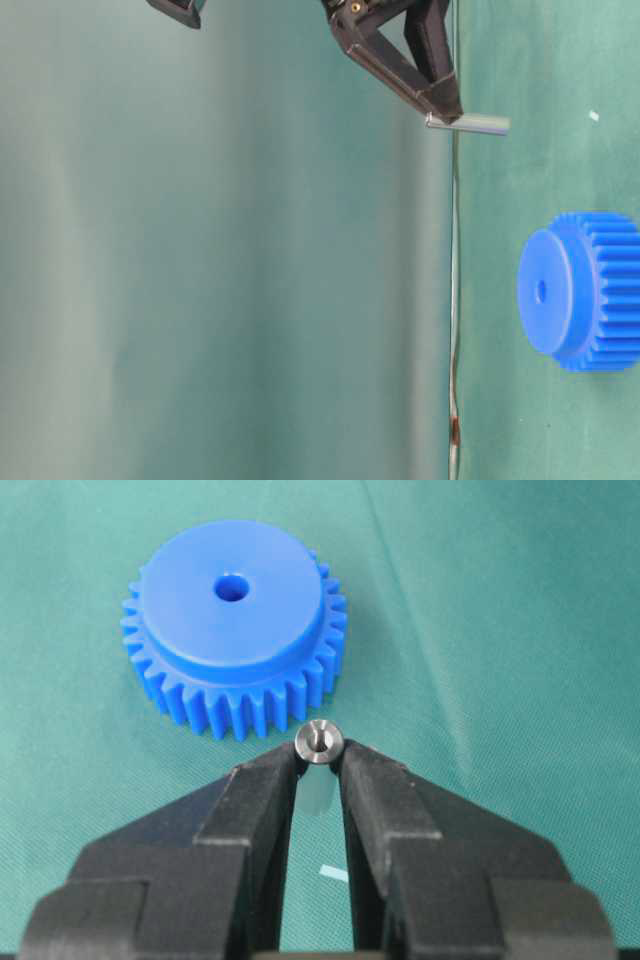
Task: Insert the shaft into the center hole of the gear.
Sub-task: 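Carry the shaft left and position it above the gear's center hole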
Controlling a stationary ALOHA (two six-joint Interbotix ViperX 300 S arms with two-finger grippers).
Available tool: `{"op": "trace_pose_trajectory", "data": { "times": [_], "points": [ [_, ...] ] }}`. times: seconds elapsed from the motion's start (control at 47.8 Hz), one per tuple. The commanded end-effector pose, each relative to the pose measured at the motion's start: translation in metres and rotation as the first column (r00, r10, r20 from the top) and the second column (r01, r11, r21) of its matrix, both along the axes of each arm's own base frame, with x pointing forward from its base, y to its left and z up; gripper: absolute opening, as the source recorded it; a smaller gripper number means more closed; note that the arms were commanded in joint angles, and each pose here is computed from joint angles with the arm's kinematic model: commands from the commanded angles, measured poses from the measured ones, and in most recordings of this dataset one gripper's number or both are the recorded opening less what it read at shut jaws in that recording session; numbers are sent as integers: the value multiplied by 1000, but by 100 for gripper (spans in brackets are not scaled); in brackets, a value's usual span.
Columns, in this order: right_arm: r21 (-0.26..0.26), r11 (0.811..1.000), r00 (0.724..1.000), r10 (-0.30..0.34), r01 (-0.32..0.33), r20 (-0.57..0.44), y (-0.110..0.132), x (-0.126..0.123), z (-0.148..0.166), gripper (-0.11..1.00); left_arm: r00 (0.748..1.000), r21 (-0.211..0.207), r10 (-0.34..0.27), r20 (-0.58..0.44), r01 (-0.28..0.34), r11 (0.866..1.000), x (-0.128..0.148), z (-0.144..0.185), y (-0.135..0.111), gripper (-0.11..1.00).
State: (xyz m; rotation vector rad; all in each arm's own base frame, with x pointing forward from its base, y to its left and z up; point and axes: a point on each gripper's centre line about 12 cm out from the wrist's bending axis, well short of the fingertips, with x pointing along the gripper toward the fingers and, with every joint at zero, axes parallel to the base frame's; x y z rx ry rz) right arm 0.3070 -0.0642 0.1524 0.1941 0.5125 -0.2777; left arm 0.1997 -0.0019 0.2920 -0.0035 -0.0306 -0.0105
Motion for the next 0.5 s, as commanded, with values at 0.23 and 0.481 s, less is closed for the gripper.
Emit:
{"op": "trace_pose_trajectory", "data": {
  "times": [0.23, 0.481],
  "points": [
    [-18, 1000, 998, 18, -17, 68, 0, 25, 22, 16, 1000, -8, -1, 21, 1, 1000, 2, 9, 0, 0],
    [-32, 998, 996, 63, -61, 61, 2, 70, 26, 16, 1000, -9, -3, 20, 3, 1000, 2, 9, 0, 0]
  ]
}}
